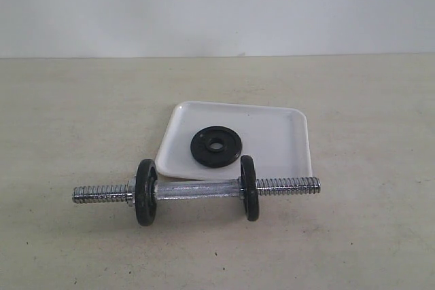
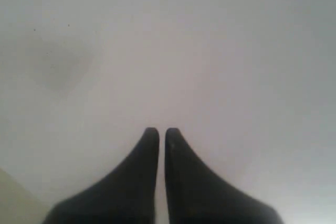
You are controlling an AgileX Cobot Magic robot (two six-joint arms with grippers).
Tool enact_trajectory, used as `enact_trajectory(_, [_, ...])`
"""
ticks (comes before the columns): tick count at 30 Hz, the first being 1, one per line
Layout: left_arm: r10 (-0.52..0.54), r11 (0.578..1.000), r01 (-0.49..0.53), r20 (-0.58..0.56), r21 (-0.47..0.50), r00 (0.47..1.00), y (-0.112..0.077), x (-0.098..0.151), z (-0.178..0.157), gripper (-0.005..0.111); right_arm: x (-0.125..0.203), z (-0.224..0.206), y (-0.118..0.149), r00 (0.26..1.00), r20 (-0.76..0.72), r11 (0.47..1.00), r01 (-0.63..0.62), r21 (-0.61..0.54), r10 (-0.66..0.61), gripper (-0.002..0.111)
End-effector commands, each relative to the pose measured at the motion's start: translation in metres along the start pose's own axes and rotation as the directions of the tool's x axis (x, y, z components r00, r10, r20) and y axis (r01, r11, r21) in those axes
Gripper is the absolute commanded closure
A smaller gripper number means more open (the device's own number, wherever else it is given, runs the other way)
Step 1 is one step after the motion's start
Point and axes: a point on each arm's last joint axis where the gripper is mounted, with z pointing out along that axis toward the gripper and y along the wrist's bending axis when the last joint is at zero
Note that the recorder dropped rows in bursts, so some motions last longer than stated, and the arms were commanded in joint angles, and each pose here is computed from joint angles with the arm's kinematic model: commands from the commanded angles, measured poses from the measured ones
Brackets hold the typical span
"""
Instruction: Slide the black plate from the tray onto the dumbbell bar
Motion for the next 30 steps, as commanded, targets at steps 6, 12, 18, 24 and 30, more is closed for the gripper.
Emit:
enact_trajectory(6, [0.354, 0.902, -0.329, 0.045, -0.278, 0.934, 0.024, -0.012, -0.003, 0.102, 0.001, 0.001, 0.000, 1.000, -0.012, 1.000, 0.006, -0.005, -0.006, 0.109])
enact_trajectory(12, [0.968, 0.001, -0.994, -0.249, -0.112, 0.029, 0.024, -0.010, -0.003, 0.102, 0.002, 0.000, 0.001, 1.000, -0.020, 1.000, 0.009, -0.021, -0.009, 0.109])
enact_trajectory(18, [0.966, 0.010, -0.993, -0.255, -0.117, 0.040, 0.025, -0.010, -0.003, 0.102, 0.003, 0.000, 0.004, 0.999, -0.033, 0.998, 0.028, -0.058, -0.030, 0.109])
enact_trajectory(24, [0.323, 0.886, -0.280, 0.058, -0.369, 0.945, 0.032, -0.015, -0.006, 0.102, 0.003, 0.000, 0.004, 0.999, -0.034, 0.998, 0.038, -0.059, -0.040, 0.109])
enact_trajectory(30, [0.009, 0.971, 0.022, 0.129, -0.239, 0.992, 0.027, -0.010, -0.004, 0.102, 0.003, 0.000, 0.004, 0.999, -0.034, 0.998, 0.038, -0.059, -0.040, 0.109])
